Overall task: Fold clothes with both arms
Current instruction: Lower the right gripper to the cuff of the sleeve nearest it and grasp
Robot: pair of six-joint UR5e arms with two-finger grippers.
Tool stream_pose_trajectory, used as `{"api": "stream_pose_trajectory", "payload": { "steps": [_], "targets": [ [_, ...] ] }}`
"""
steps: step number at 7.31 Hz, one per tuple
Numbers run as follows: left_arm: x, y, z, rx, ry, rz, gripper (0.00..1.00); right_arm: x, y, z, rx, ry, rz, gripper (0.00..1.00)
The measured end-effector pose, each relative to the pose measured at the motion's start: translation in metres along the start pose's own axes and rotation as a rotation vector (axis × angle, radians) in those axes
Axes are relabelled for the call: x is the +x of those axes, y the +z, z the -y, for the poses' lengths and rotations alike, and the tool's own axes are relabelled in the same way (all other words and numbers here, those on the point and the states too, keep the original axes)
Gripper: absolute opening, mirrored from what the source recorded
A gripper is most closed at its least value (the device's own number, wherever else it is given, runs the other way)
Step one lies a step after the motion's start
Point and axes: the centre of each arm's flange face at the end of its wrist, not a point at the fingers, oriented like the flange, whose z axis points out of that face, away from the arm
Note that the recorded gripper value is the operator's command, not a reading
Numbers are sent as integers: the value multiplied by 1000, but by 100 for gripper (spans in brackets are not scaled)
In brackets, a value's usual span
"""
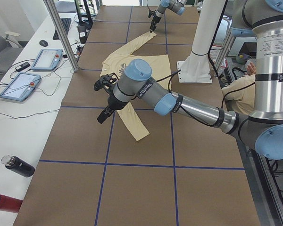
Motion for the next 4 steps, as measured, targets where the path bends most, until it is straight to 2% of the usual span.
{"api": "stream_pose_trajectory", "payload": {
  "steps": [2,4],
  "targets": [
    [0,0,0,0,0,0,100,-4,1,2,3,1,6,39],
    [0,0,0,1,1,0,100,-5,2,2,4,3,9,16]
  ]
}}
